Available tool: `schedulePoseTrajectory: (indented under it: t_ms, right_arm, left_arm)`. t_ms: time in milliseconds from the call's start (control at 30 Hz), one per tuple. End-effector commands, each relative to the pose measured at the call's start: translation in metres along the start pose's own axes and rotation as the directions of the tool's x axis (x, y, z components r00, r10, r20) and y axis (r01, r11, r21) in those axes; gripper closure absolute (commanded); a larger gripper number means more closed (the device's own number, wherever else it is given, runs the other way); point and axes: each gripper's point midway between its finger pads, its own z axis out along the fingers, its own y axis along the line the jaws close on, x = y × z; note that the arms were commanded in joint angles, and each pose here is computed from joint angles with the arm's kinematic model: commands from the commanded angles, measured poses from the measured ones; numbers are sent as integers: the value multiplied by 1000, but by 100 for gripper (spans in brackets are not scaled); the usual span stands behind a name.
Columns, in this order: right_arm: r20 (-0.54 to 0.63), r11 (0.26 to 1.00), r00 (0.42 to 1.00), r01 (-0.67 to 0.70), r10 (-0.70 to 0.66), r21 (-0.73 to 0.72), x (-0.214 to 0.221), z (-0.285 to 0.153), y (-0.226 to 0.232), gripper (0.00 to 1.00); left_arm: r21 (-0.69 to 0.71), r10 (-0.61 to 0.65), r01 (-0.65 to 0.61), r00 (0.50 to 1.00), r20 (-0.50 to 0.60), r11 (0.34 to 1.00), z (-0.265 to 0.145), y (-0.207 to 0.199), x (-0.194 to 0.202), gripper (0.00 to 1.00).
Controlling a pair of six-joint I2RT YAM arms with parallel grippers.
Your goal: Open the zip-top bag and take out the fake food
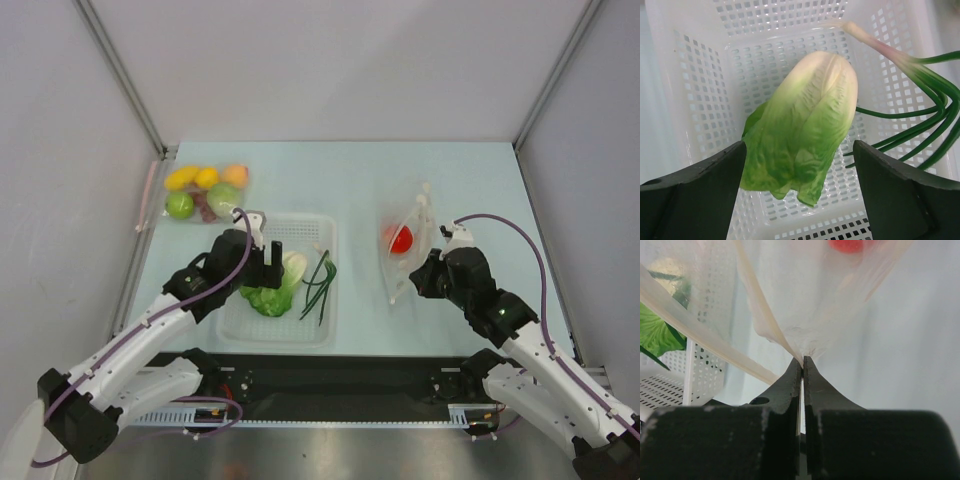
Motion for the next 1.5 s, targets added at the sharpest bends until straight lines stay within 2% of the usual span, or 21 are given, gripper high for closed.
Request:
schedulePoseTrajectory:
  t_ms: [0, 133, 267, 400, 500, 700, 900, 1100, 1333, 1433, 1467]
  right_arm:
    - [74, 999, 997, 4, -1, -43, -25, -5, 13, 100]
    - [73, 999, 997, 11, -7, -48, -27, -6, 15, 100]
    - [79, 998, 997, 13, -9, -53, -32, -8, 18, 100]
    - [63, 996, 998, 14, -8, -93, -32, -8, 27, 100]
    - [54, 994, 999, 13, -7, -106, -30, -5, 32, 100]
    - [45, 993, 999, 9, -4, -121, -29, -3, 37, 100]
    - [41, 990, 999, -1, 7, -143, -27, -5, 44, 100]
    - [24, 988, 1000, 0, 3, -156, -21, -4, 47, 100]
    - [26, 984, 1000, 2, 3, -176, -22, -8, 52, 100]
    - [26, 984, 1000, 7, -3, -177, -24, -12, 52, 100]
    - [32, 984, 999, 10, -5, -181, -26, -15, 53, 100]
  left_arm:
    - [-4, -4, 5, 996, 91, 1000, -12, 2, -25, 8]
    - [5, 5, -6, 987, 159, 1000, -27, -1, -51, 11]
    - [97, -12, -15, 964, 266, 995, -46, -21, -85, 13]
    - [213, -18, -62, 934, 356, 975, -69, -64, -115, 13]
    - [283, 0, -114, 928, 373, 952, -71, -103, -123, 13]
    - [491, 10, -186, 941, 338, 851, -60, -195, -112, 12]
    - [554, 50, -212, 955, 293, 805, -36, -242, -99, 10]
    - [588, 42, -202, 961, 274, 783, -22, -261, -96, 7]
    - [504, 76, -196, 966, 248, 841, 14, -260, -89, 5]
    - [461, 105, -192, 973, 206, 866, 33, -259, -81, 13]
    - [445, 108, -188, 974, 199, 876, 36, -257, -80, 27]
